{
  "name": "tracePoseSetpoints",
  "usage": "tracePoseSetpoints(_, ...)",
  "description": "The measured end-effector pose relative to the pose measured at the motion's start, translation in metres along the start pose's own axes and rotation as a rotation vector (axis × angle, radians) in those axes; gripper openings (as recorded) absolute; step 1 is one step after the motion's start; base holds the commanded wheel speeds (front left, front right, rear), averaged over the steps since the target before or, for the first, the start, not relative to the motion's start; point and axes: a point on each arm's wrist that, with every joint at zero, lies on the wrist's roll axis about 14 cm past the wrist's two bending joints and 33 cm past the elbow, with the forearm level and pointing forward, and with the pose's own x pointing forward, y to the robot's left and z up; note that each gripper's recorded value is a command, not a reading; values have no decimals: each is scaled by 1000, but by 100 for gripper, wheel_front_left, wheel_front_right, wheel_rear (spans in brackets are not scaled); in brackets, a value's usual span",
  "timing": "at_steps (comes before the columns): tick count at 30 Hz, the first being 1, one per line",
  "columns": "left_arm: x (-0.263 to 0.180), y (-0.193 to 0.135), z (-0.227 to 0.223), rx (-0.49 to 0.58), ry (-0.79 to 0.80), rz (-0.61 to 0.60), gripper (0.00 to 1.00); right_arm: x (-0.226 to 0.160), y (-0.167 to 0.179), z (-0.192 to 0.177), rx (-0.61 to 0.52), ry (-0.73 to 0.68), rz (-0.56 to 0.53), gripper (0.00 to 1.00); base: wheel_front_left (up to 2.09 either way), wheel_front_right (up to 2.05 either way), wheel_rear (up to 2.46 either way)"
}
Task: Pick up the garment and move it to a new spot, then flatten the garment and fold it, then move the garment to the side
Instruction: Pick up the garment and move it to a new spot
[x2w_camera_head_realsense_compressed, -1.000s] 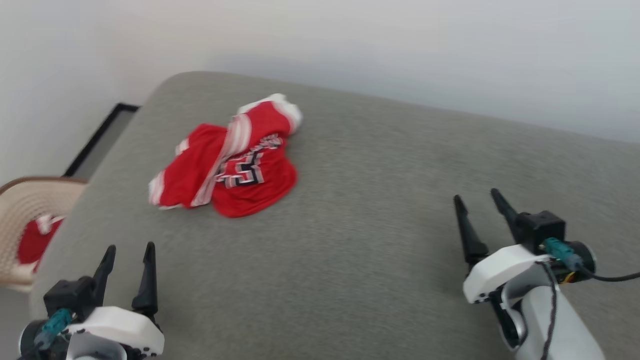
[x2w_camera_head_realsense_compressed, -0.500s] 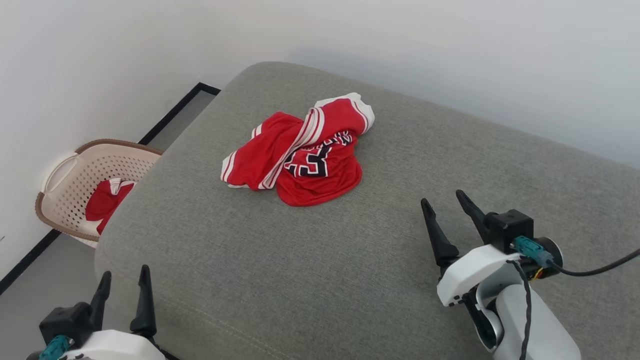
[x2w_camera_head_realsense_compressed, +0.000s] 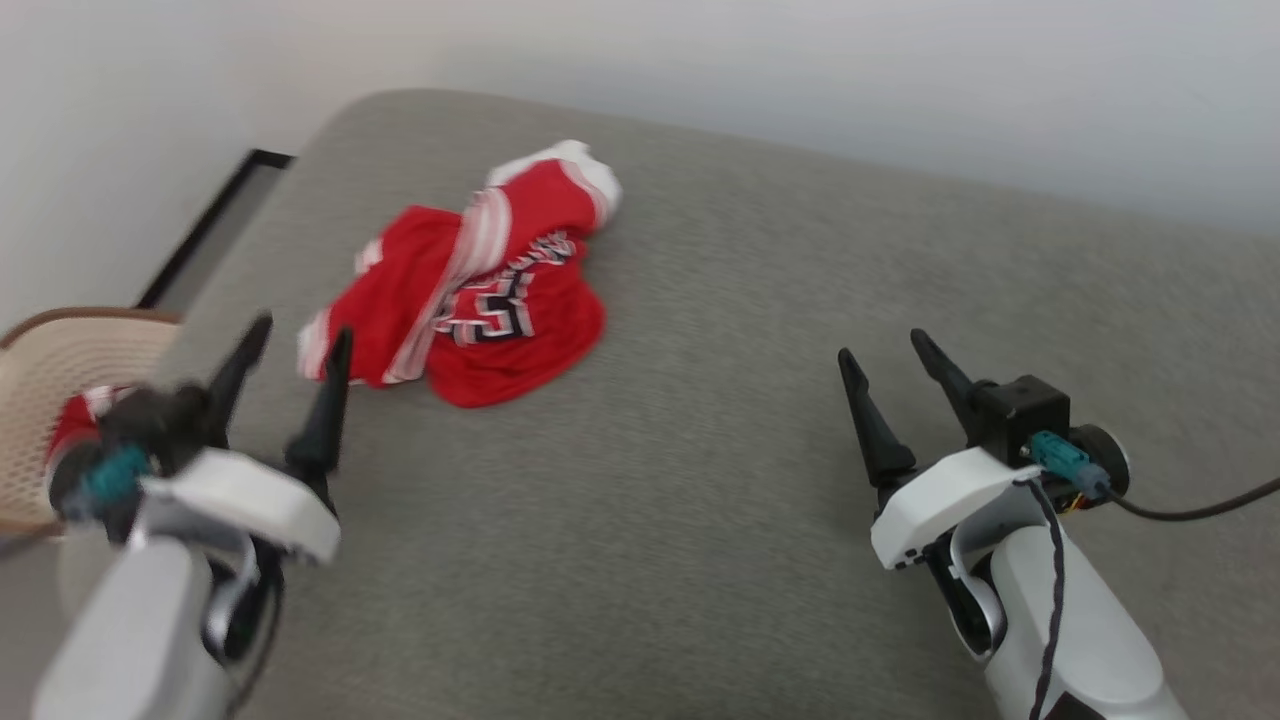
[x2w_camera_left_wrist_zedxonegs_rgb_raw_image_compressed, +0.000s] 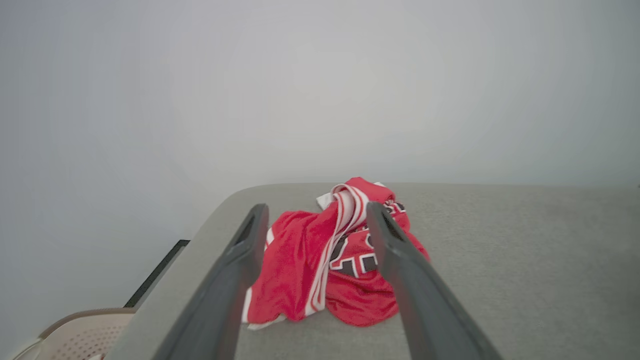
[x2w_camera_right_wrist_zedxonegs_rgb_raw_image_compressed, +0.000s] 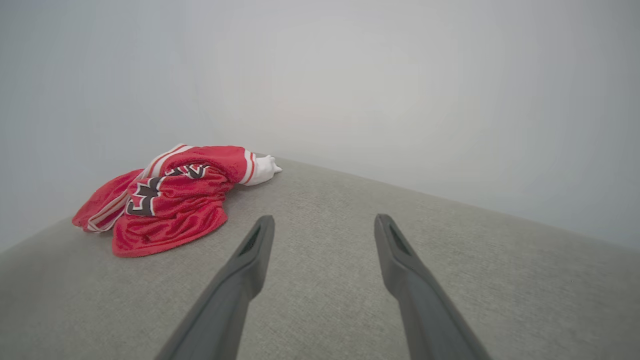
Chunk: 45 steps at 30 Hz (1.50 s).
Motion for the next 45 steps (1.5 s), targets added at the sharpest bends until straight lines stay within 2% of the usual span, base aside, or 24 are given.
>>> tracePoseSetpoints(5,58,-22,4,33,54,-146,100,-13,-40,-5,-3,2,-101,100,0,0,0)
tracePoseSetpoints(10,94,-34,-30,8,302,-238,100,-29,-77,-12,3,6,-200,100,0,0,0)
tracePoseSetpoints(20,122,-43,-104,-21,753,-307,100,-57,-124,-30,49,26,-331,100,0,0,0)
tracePoseSetpoints(26,120,-55,-151,-4,941,-344,100,-73,-145,-41,54,48,-394,100,0,0,0)
tracePoseSetpoints(30,126,-56,-168,15,978,-343,100,-80,-154,-48,56,63,-422,100,0,0,0)
tracePoseSetpoints(31,128,-57,-172,15,983,-344,81,-82,-156,-49,56,67,-428,100,0,0,0)
tracePoseSetpoints(32,129,-58,-174,22,982,-347,28,-83,-158,-50,55,69,-434,100,0,0,0)
tracePoseSetpoints(33,131,-59,-174,24,971,-352,0,-84,-159,-50,55,67,-439,100,0,0,0)
tracePoseSetpoints(39,148,-75,-148,31,810,-389,0,-86,-161,-34,50,30,-448,100,0,0,0)
tracePoseSetpoints(45,172,-129,-83,46,560,-541,0,-94,-160,-17,69,-16,-467,100,0,0,0)
